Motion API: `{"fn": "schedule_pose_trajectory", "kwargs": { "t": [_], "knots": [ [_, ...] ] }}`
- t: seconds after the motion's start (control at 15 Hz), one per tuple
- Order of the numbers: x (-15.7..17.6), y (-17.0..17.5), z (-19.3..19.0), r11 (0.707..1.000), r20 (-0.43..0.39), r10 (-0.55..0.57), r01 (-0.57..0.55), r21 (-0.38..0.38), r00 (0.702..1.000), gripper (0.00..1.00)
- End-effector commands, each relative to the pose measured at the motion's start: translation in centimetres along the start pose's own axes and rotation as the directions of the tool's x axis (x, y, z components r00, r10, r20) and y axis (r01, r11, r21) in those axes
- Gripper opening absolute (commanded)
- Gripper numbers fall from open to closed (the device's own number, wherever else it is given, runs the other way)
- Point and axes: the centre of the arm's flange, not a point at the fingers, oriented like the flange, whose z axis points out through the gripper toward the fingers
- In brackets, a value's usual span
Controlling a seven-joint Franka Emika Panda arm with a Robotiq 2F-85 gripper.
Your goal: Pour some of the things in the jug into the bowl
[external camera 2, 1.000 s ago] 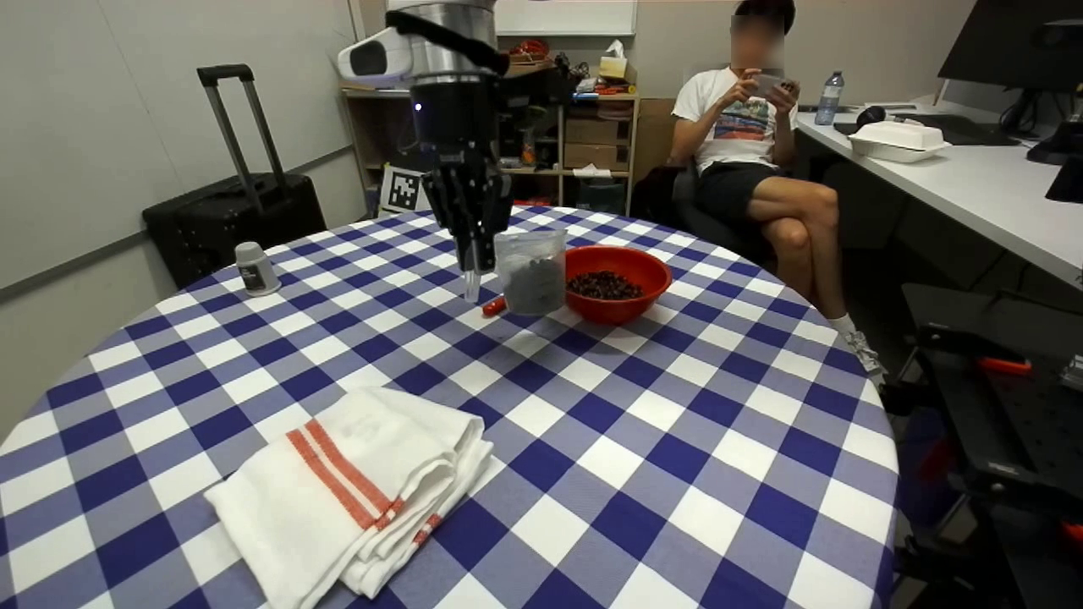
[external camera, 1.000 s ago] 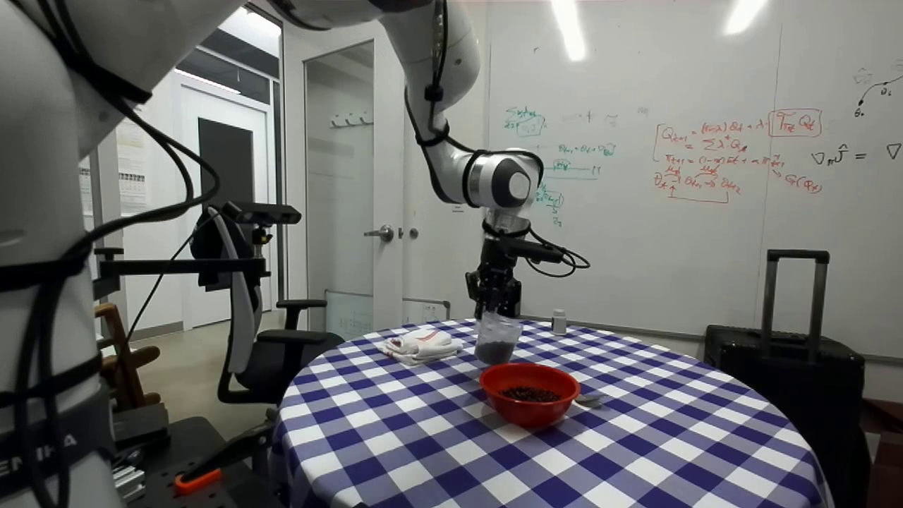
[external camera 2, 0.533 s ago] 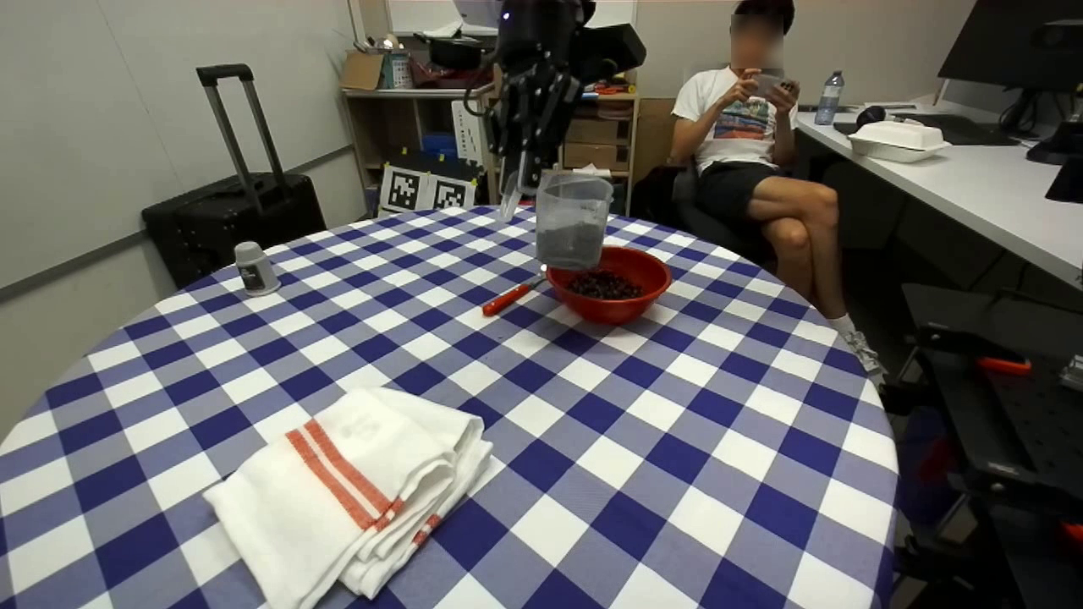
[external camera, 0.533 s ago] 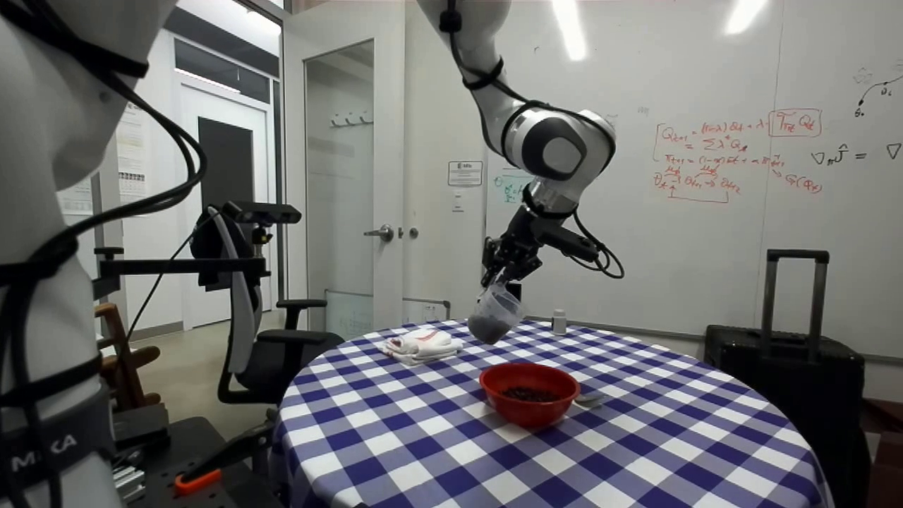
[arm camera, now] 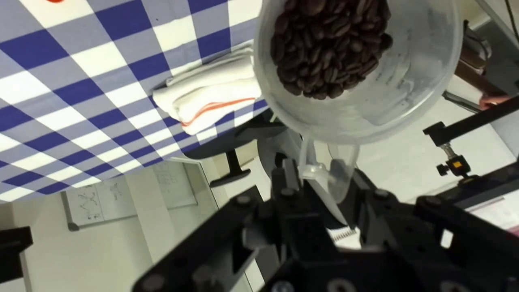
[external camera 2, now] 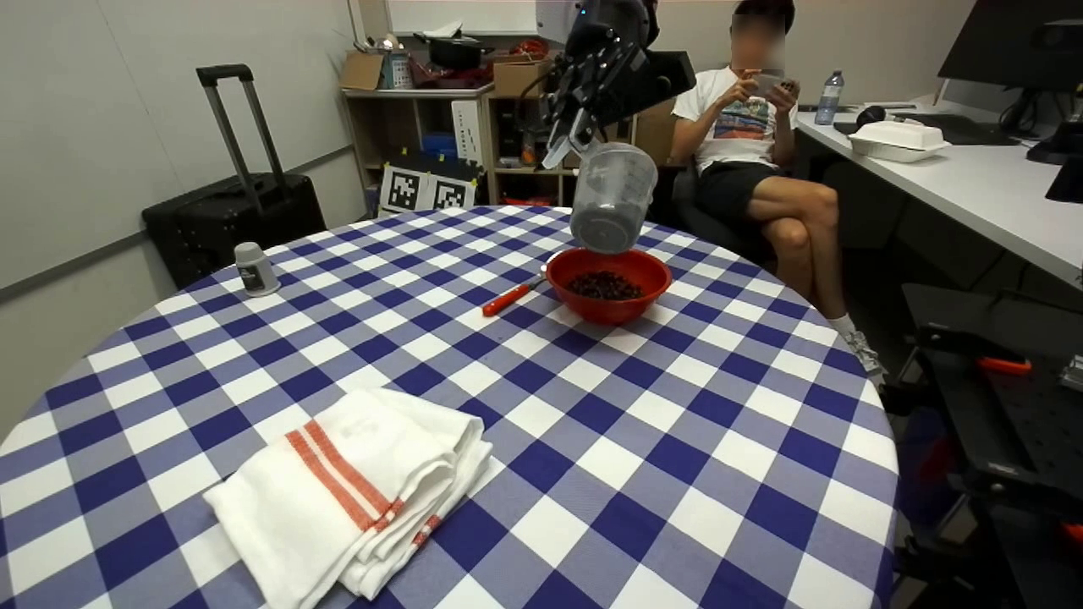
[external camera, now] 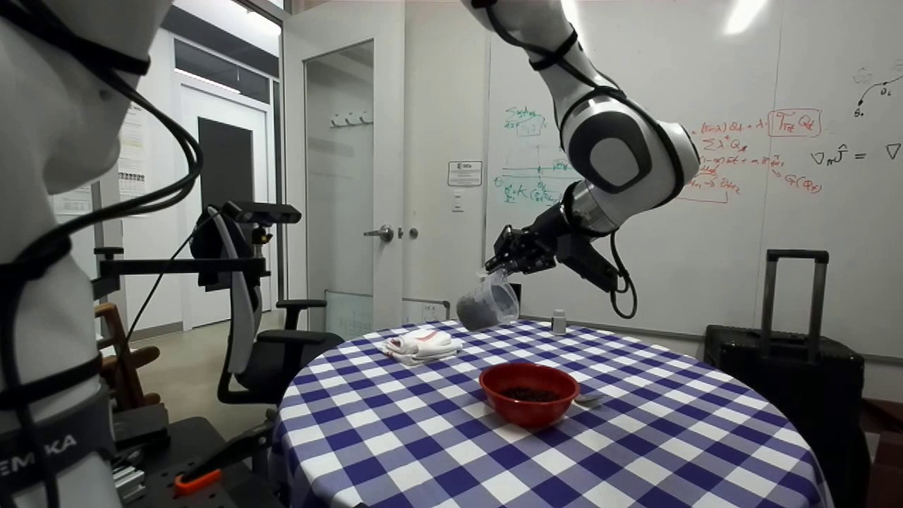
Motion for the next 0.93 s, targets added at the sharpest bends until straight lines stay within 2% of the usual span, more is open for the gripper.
{"fn": "schedule_pose_trajectory", "kwargs": {
  "t": [0.0, 0.27, 0.6, 0.87],
  "knots": [
    [-2.0, 0.8, 0.1, 0.994, -0.162, -0.039, 0.054, 0.091, 0.986, 0.07],
    [-4.4, 2.7, 0.5, 0.993, -0.296, -0.017, 0.051, 0.109, 0.955, 0.07],
    [-5.8, 5.5, 0.0, 0.994, -0.458, -0.006, 0.055, 0.096, 0.889, 0.07],
    [-6.8, 6.8, -0.8, 0.995, -0.542, -0.018, 0.068, 0.071, 0.84, 0.07]
  ]
}}
